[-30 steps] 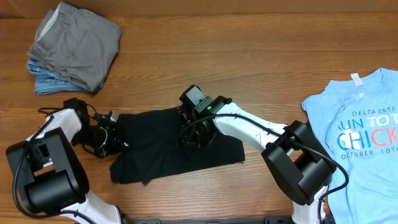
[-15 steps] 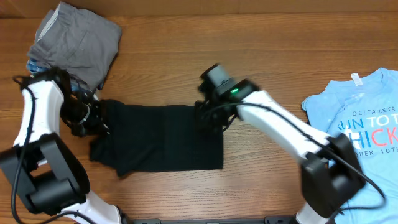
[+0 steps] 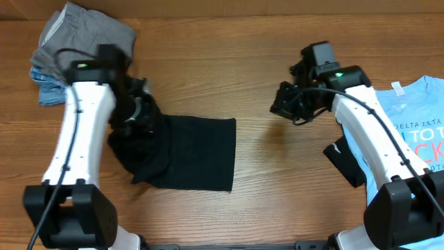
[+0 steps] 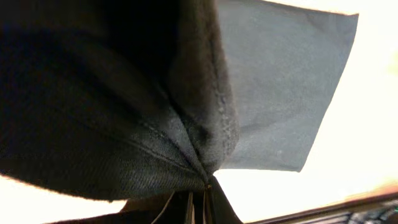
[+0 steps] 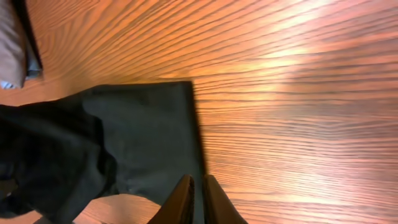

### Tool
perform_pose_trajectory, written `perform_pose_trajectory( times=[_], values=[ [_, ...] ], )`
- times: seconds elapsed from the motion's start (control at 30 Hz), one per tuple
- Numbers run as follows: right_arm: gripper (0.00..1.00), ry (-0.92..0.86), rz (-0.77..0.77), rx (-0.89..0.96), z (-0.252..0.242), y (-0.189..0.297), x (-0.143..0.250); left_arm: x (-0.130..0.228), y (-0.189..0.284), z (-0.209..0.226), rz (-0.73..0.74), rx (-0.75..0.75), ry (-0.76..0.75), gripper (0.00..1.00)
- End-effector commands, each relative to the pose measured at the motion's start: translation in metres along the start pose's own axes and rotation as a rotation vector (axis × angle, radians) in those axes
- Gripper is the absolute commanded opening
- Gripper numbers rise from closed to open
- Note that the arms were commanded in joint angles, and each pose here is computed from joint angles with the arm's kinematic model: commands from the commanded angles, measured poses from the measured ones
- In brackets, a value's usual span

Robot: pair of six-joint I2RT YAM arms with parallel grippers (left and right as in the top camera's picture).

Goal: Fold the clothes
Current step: 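Lift the left end with the left gripper and fold it rightward over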

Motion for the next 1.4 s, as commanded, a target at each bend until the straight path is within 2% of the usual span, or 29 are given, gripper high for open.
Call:
perform_pose_trajectory(
  times=[0.0,0.23,0.33,0.47,0.53,0.7,0.87,0.97,1.07,1.23,1.37],
  values=[
    [0.09,0.068,-0.029,-0.019,0.005,0.014,0.000,-0.002,-0.016,-0.020,0.026,-0.073,0.027,0.04],
    [0.10,0.067,-0.030,-0.018,0.004,0.014,-0.001,0.000,-0.049,-0.080,0.059,-0.085,-0.074,0.07],
    [0.10,0.067,-0.030,-0.018,0.004,0.014,-0.001,0.004,-0.063,-0.094,0.089,-0.111,-0.094,0.18],
    [0.12,0.070,-0.027,-0.016,0.004,0.014,0.000,0.010,-0.069,-0.111,0.105,-0.086,-0.101,0.41],
    [0.14,0.087,-0.027,-0.015,0.004,0.014,0.000,0.008,-0.063,-0.115,0.095,-0.077,-0.107,0.45],
    [0.21,0.092,-0.021,-0.014,0.004,0.014,0.001,-0.005,-0.023,-0.118,0.042,-0.070,-0.116,0.47],
    [0.31,0.246,0.072,-0.130,0.023,0.008,0.021,-0.016,0.031,-0.094,-0.044,-0.190,-0.100,0.52],
    [0.41,0.305,0.144,-0.120,0.035,-0.006,0.044,-0.020,0.048,-0.080,-0.072,-0.230,-0.075,0.57],
    [0.55,0.373,0.228,-0.059,0.042,-0.031,0.074,-0.022,0.050,-0.071,-0.070,-0.224,-0.056,0.59],
    [0.58,0.478,0.301,0.101,0.032,-0.080,0.110,-0.023,0.051,-0.064,-0.064,-0.227,-0.037,0.59],
    [0.57,0.512,0.353,0.144,0.022,-0.116,0.126,-0.023,0.051,-0.064,-0.062,-0.227,-0.059,0.61]
  ],
)
Point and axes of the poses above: each gripper's point midway between its finger pads, its own y axis back along the fingers, its own z axis along the line the jaws close on, x = y × z, the point moved 5 cm from there along y, back along the fingers, and after that the axes turned 5 degrees about -y, right-handed, at the moved point
